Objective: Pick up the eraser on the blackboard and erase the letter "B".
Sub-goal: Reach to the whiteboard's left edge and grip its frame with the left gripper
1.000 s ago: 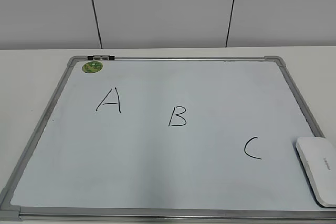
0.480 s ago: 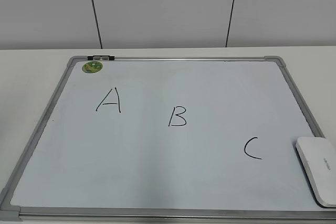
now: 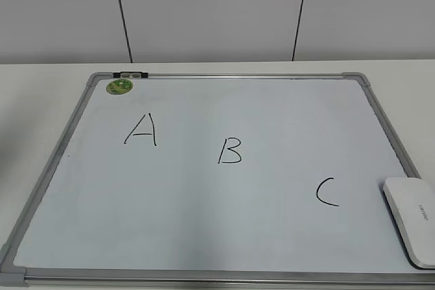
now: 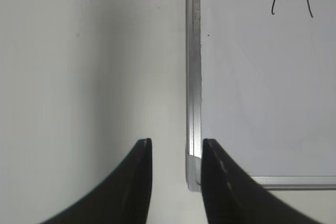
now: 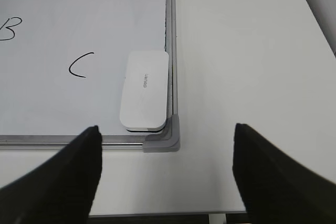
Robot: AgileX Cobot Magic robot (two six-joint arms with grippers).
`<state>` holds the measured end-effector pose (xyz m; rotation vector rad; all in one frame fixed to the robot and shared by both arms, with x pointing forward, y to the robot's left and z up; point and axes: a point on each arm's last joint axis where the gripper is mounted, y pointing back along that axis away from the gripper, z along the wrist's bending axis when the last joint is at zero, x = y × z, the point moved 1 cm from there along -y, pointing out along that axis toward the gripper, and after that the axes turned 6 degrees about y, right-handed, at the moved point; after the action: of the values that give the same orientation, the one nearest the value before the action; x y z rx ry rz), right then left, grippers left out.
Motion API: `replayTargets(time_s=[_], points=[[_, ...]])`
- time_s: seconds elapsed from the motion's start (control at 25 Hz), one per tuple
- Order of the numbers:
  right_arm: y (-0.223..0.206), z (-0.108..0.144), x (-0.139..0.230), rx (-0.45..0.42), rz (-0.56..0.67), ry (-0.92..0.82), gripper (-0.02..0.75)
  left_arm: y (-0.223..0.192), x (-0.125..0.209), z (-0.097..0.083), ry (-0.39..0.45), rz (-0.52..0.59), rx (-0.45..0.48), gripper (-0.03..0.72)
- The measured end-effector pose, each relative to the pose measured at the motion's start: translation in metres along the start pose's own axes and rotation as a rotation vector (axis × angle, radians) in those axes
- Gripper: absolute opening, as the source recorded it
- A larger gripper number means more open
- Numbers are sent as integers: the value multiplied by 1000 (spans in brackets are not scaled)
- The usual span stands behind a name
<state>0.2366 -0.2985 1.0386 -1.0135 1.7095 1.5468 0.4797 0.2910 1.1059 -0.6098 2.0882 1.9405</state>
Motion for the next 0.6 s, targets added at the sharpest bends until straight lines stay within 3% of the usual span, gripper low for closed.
replayTargets(time_s=[0.32,0.6], points=[[0,0,0,0,0,0,574,-56,-36,-18,-34,117,-3,251],[0,0,0,0,0,0,573,-113,-50,-22,-33,233,-24,254]])
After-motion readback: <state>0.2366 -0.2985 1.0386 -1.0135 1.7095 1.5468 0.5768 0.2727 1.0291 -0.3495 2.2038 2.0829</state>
